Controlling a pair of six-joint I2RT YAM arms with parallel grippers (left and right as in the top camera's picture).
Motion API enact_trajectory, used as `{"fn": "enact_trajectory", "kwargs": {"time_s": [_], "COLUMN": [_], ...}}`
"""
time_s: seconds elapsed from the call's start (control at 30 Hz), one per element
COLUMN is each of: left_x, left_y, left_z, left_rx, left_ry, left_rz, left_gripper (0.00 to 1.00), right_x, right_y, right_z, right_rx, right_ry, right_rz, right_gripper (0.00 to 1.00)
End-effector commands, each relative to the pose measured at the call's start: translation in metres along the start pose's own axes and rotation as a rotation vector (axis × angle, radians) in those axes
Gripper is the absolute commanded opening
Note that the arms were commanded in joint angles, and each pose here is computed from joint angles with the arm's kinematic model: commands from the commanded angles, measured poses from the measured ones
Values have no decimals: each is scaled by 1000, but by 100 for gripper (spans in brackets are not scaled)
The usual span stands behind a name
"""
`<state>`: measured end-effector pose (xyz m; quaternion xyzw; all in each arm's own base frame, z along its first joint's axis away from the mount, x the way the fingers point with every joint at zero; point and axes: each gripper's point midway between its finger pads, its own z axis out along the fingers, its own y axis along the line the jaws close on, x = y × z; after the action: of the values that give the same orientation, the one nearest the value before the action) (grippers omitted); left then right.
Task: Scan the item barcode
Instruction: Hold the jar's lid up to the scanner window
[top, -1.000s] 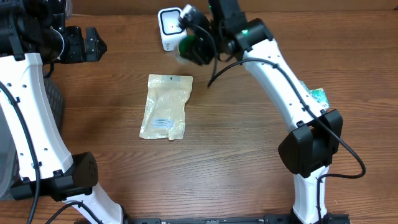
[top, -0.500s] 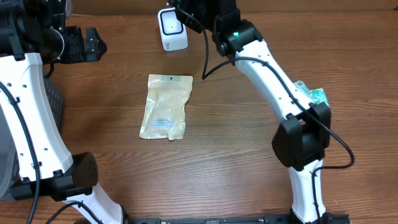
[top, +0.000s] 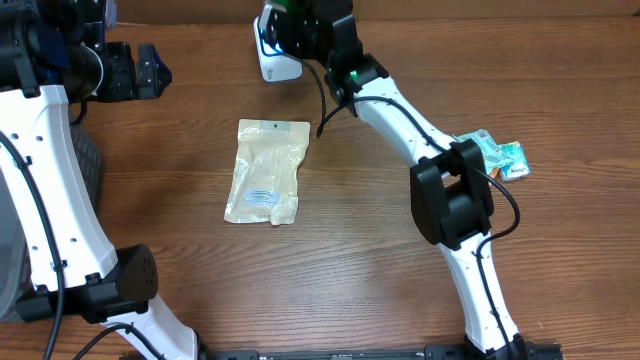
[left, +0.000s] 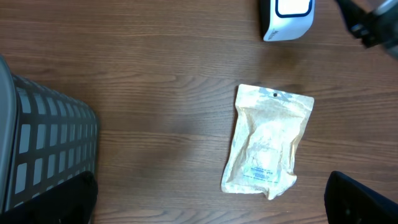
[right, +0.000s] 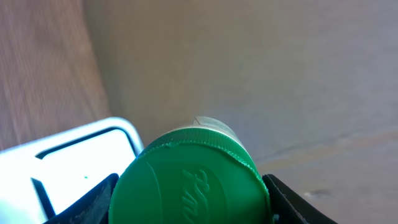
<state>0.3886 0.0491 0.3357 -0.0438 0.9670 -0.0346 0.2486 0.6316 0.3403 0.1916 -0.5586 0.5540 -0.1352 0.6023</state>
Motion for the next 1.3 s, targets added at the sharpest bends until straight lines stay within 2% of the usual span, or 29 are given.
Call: {"fn": "enact_trajectory", "kwargs": {"time_s": [0.0, 0.2, 0.33, 0.47, 0.67, 1.03, 1.17, 1.27], "left_x": [0, 0, 0, 0, 0, 0, 0, 0], "left_y": [1, 0, 0, 0, 1, 1, 1, 1], "left_z": [3, 3, 3, 3, 3, 3, 3, 3], "left_rx": [-3, -2, -2, -2, -5, -5, -5, -5], "left_ry": [9, 9, 9, 8, 9, 9, 9, 9], "left_rz": [15, 15, 15, 15, 15, 15, 15, 15], "left_gripper": [100, 100, 100, 100, 100, 99, 99, 100], "right_x": [-13, -14, -12, -5, -3, -4, -19, -34], "right_y": [-26, -27, -25, -14, -3, 1, 9, 15], "right_z": [-4, -4, -4, -1, 3, 4, 3, 0], "right_rx": [70, 74, 71, 34, 15, 7, -24, -47], "right_ry": [-23, -22, -17, 3, 5, -4, -99, -168], "right_rz": [-141, -222, -230, -364, -463, -467, -464, -392], "right_gripper": [40, 40, 45, 45, 44, 44, 40, 41]}}
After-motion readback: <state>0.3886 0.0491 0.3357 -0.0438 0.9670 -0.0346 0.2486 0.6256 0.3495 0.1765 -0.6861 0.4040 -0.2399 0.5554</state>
